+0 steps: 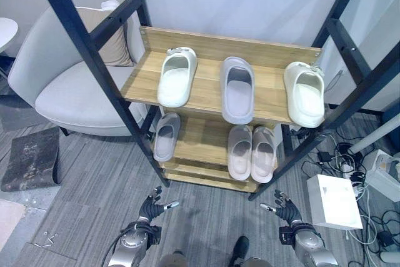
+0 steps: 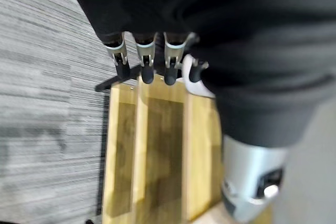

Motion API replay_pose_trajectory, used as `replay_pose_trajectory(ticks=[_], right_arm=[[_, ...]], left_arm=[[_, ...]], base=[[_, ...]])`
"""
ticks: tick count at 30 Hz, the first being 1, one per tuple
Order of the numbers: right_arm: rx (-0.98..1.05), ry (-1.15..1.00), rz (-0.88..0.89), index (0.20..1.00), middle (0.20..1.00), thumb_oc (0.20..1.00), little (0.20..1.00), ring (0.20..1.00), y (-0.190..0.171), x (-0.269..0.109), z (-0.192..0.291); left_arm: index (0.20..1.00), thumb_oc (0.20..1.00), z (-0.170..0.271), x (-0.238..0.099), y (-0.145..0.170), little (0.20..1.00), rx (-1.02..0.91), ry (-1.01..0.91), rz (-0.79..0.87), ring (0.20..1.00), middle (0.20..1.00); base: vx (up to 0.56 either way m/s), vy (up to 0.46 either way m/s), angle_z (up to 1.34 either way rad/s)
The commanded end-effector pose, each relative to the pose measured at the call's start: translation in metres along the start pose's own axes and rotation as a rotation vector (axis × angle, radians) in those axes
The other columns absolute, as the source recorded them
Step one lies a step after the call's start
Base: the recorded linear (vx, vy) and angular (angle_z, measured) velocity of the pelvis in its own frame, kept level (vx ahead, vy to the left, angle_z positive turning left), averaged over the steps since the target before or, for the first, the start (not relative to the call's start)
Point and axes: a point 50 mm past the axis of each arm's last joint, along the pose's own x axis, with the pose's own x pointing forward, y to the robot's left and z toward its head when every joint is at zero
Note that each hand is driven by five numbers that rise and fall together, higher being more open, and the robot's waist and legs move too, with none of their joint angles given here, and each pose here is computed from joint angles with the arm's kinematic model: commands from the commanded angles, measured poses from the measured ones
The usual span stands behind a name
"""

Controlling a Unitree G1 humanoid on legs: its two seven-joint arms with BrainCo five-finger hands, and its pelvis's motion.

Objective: Arrange the slippers neatly on the shoe rack.

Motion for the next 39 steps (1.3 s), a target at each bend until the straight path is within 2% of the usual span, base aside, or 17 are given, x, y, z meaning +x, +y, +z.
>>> replay_pose_trajectory(ticks=[1,7,11,12,14,19,20,24,28,29,32,33,34,35,37,38,39], right_arm=[[-0.001,-0.119,-0.016,1.0,1.0,1.0,1.0,1.0,-0.008,0.007,0.029],[-0.049,-0.133,0.013,1.0,1.0,1.0,1.0,1.0,-0.001,0.006,0.03],[-0.32,-0.315,0.107,1.0,1.0,1.0,1.0,1.0,0.006,-0.003,0.066],[-0.463,-0.419,0.117,1.0,1.0,1.0,1.0,1.0,0.002,-0.012,0.084],[-0.549,-0.541,0.15,1.0,1.0,1.0,1.0,1.0,-0.003,-0.034,0.1],[-0.477,-0.723,0.357,1.0,1.0,1.0,1.0,1.0,0.001,-0.091,0.124],[-0.431,-0.84,0.423,1.0,1.0,1.0,1.0,1.0,-0.001,-0.117,0.144],[-0.451,-1.041,0.46,1.0,1.0,1.0,1.0,1.0,-0.007,-0.147,0.182],[-0.489,-1.262,0.306,1.0,1.0,1.0,1.0,1.0,-0.019,-0.16,0.223],[-0.489,-1.263,0.305,1.0,1.0,1.0,1.0,1.0,-0.018,-0.16,0.223],[-0.49,-1.467,0.019,1.0,1.0,1.0,1.0,1.0,-0.02,-0.158,0.258],[-0.49,-1.468,0.019,1.0,1.0,1.0,1.0,1.0,-0.019,-0.158,0.258],[-0.467,-1.522,-0.15,1.0,1.0,1.0,1.0,1.0,-0.015,-0.146,0.275],[-0.467,-1.525,-0.152,1.0,1.0,1.0,1.0,1.0,-0.015,-0.146,0.276],[-0.563,-1.531,-0.288,1.0,1.0,1.0,1.0,1.0,-0.016,-0.138,0.287],[-0.622,-1.494,-0.443,1.0,1.0,1.0,1.0,1.0,-0.019,-0.12,0.302],[-0.628,-1.475,-0.479,1.0,1.0,1.0,1.0,1.0,-0.02,-0.114,0.306]], left_arm=[[1.0,1.0,0.022,0.006,-0.003,1.0,0.008,-0.1,-0.014,1.0,1.0],[1.0,1.0,0.013,0.005,-0.004,1.0,0.052,-0.064,-0.017,1.0,1.0],[1.0,1.0,0.017,0.006,0.003,1.0,0.089,-0.076,-0.009,1.0,1.0],[1.0,1.0,0.018,0.006,0.006,1.0,0.108,-0.088,-0.001,1.0,1.0],[1.0,1.0,0.016,0.004,0.013,1.0,0.13,-0.089,0.014,1.0,1.0],[1.0,1.0,0.003,0.004,0.011,1.0,0.14,-0.033,0.018,1.0,1.0],[1.0,1.0,0.0,0.003,0.01,1.0,0.141,-0.027,0.018,1.0,1.0],[1.0,1.0,-0.005,0.001,0.007,1.0,0.13,-0.015,0.011,1.0,1.0],[1.0,1.0,-0.007,-0.001,0.001,1.0,0.11,-0.02,-0.008,1.0,1.0],[1.0,1.0,-0.007,-0.001,0.001,1.0,0.11,-0.021,-0.007,1.0,1.0],[1.0,1.0,-0.004,-0.002,-0.009,1.0,0.09,-0.043,-0.036,1.0,1.0],[1.0,1.0,-0.004,-0.002,-0.009,1.0,0.09,-0.043,-0.035,1.0,1.0],[1.0,1.0,-0.002,-0.002,-0.013,1.0,0.093,-0.052,-0.048,1.0,1.0],[1.0,1.0,-0.002,-0.002,-0.013,1.0,0.093,-0.053,-0.046,1.0,1.0],[1.0,1.0,-0.003,-0.003,-0.013,1.0,0.114,-0.048,-0.052,1.0,1.0],[1.0,1.0,-0.001,-0.003,-0.012,1.0,0.131,-0.059,-0.056,1.0,1.0],[1.0,1.0,-0.002,-0.003,-0.012,1.0,0.133,-0.054,-0.055,1.0,1.0]], base=[[0.15,0.05,0.17],[0.11,0.071,0.06],[0.05,0.082,-0.05],[0.03,0.076,0.08],[0.02,0.084,0.01],[0.0,0.079,-0.15],[0.0,0.086,-0.09],[0.01,0.061,-0.24],[0.0,0.042,-0.17],[0.0,0.051,-0.01],[0.0,0.05,0.0],[-0.02,0.044,0.06],[-0.01,0.027,0.08],[-0.01,0.033,0.06],[0.0,0.026,0.16],[0.01,0.036,0.32],[0.01,0.03,0.22]])
